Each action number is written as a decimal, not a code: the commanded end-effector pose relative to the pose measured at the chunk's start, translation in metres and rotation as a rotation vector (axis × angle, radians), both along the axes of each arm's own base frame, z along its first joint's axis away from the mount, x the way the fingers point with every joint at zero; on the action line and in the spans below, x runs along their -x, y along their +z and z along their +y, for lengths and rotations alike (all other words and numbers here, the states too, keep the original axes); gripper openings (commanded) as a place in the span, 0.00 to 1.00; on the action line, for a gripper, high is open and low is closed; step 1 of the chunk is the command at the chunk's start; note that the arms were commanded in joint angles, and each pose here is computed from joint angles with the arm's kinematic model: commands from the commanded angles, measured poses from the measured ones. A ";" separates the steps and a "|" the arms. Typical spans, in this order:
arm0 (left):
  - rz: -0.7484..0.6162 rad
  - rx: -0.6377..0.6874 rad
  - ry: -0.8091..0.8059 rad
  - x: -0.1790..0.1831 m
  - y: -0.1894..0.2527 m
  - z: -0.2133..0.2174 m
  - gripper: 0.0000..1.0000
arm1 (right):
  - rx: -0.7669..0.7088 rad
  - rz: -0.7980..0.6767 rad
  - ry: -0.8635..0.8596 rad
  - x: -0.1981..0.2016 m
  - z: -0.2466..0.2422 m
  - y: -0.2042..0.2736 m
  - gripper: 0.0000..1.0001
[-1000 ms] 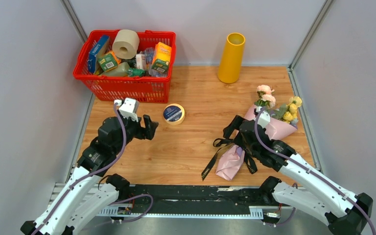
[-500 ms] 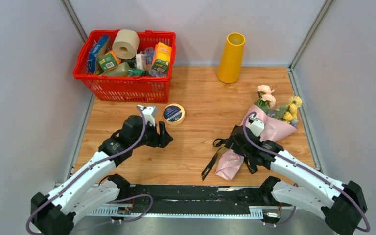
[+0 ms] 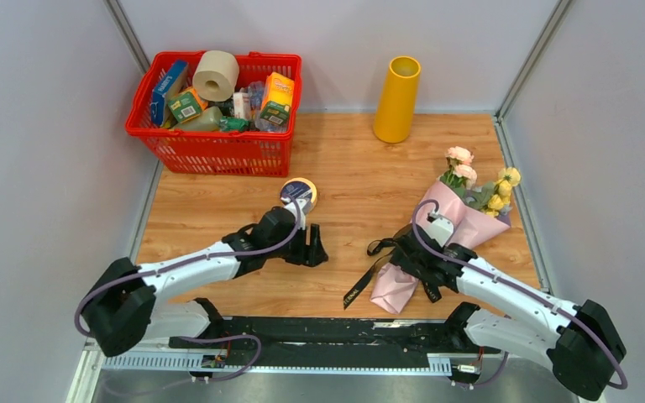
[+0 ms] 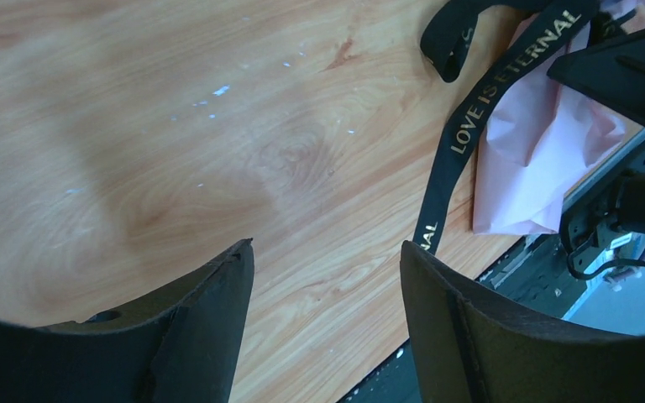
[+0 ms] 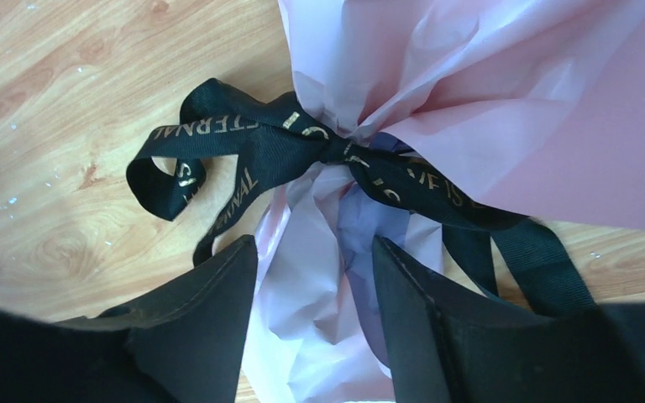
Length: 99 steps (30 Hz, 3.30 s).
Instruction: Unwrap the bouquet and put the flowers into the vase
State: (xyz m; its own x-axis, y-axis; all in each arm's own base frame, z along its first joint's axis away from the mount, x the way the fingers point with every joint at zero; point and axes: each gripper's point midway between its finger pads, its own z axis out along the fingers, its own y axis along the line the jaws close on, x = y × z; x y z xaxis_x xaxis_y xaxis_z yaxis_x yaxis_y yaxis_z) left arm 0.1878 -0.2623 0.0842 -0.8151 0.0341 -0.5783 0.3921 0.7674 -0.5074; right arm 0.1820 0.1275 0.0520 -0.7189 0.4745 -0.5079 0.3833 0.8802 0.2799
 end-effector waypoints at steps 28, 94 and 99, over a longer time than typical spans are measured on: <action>-0.077 0.027 -0.316 0.022 -0.044 -0.177 0.61 | -0.086 -0.143 0.106 0.010 -0.006 0.010 0.41; -0.342 -0.453 0.335 -0.050 0.077 0.058 0.00 | 0.077 -0.198 0.200 -0.037 0.009 -0.025 0.41; -0.339 -0.444 0.432 -0.060 0.099 0.090 0.00 | 0.075 -0.186 0.183 -0.035 0.005 -0.030 0.41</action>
